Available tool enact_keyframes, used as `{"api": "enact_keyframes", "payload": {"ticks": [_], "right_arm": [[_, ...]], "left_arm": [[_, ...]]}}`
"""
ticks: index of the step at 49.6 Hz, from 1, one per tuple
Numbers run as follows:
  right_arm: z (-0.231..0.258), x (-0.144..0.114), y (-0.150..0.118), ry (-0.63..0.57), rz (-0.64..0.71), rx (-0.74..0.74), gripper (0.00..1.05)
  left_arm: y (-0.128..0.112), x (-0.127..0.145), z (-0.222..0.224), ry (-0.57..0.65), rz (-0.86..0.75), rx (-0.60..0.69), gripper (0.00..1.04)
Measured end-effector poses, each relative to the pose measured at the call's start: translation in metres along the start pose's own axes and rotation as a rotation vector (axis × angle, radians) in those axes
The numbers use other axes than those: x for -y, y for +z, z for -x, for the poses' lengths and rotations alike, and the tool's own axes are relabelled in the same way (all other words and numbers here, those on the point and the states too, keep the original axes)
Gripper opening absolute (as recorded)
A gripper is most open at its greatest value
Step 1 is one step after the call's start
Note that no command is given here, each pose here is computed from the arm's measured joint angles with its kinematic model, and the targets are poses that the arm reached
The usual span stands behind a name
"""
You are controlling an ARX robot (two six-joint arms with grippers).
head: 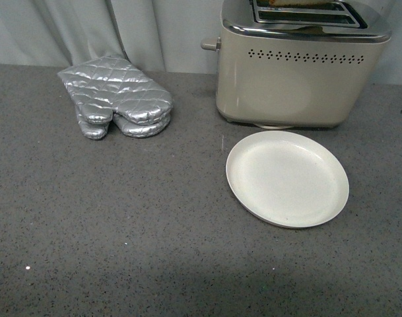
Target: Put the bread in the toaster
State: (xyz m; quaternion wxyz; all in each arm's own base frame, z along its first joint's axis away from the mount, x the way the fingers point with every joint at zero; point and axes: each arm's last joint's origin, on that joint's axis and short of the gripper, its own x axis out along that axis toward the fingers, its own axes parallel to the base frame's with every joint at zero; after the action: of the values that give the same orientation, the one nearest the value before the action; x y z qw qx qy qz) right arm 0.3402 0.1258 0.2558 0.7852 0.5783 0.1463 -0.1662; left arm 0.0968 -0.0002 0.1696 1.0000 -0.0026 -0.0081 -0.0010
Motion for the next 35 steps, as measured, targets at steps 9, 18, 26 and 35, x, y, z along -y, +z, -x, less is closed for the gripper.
{"api": "enact_keyframes", "payload": {"ticks": [9,18,26,35], "right_arm": [[-0.008,0.001,-0.004,-0.039,-0.008,0.042,0.01],[-0.015,0.001,-0.005,-0.048,-0.016,0.057,0.01],[-0.026,0.002,-0.006,-0.067,-0.019,0.065,0.01],[-0.038,0.002,-0.008,-0.091,-0.031,0.075,0.01]], "left_arm": [[0.0,0.0,0.0,0.0,0.0,0.0,0.98],[0.0,0.0,0.0,0.0,0.0,0.0,0.98],[0.0,0.0,0.0,0.0,0.0,0.0,0.98],[0.0,0.0,0.0,0.0,0.0,0.0,0.98]]}}
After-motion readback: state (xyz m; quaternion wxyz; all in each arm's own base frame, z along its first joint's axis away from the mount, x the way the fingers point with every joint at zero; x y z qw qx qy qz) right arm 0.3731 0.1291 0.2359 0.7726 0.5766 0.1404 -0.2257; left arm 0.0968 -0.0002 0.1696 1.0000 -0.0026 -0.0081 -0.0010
